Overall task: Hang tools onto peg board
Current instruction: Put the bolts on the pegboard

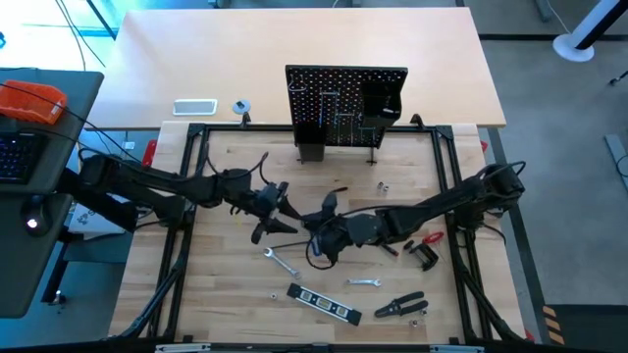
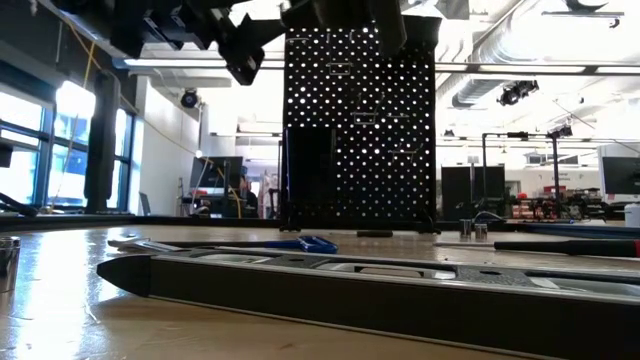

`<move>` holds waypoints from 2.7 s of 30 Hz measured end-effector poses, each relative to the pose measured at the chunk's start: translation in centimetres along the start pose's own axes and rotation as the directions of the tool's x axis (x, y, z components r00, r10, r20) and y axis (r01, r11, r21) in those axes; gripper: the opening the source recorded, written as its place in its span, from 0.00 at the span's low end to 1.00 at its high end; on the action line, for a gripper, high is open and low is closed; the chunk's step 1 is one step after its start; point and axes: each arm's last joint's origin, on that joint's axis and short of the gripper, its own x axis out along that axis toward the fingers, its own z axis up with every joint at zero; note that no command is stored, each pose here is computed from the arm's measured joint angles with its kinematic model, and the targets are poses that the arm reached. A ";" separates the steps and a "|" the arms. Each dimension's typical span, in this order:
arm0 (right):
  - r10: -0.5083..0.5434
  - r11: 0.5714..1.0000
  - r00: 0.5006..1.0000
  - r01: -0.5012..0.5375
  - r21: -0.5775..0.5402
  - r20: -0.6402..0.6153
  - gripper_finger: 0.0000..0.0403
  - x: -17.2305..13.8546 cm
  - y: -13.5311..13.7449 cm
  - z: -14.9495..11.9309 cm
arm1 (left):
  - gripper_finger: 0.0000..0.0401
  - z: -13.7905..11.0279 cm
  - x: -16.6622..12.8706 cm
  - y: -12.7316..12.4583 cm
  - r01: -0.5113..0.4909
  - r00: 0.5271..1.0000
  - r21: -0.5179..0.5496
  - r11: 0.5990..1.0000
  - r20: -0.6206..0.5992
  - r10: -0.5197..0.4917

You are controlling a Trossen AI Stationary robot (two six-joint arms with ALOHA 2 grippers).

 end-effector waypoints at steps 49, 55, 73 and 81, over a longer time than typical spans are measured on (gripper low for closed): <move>-0.227 0.765 0.842 0.465 0.446 -0.490 0.17 -13.2 -24.1 -9.0 | 0.53 -8.1 -0.5 -9.2 -0.163 0.801 0.112 0.980 -0.565 0.197; -0.134 0.752 0.821 0.449 0.483 -0.555 0.20 -12.8 -24.9 -9.7 | 0.49 -9.0 -0.4 -10.7 -0.175 0.796 0.147 0.974 -0.561 0.227; -0.035 0.727 0.838 0.396 0.561 -0.545 0.21 -12.5 -25.4 -11.3 | 0.47 -10.9 0.1 -13.1 -0.202 0.800 0.100 0.974 -0.557 0.223; -0.035 0.728 0.839 0.393 0.561 -0.543 0.37 -12.6 -25.4 -11.3 | 0.47 -11.1 0.0 -13.7 -0.224 0.807 0.104 0.969 -0.538 0.245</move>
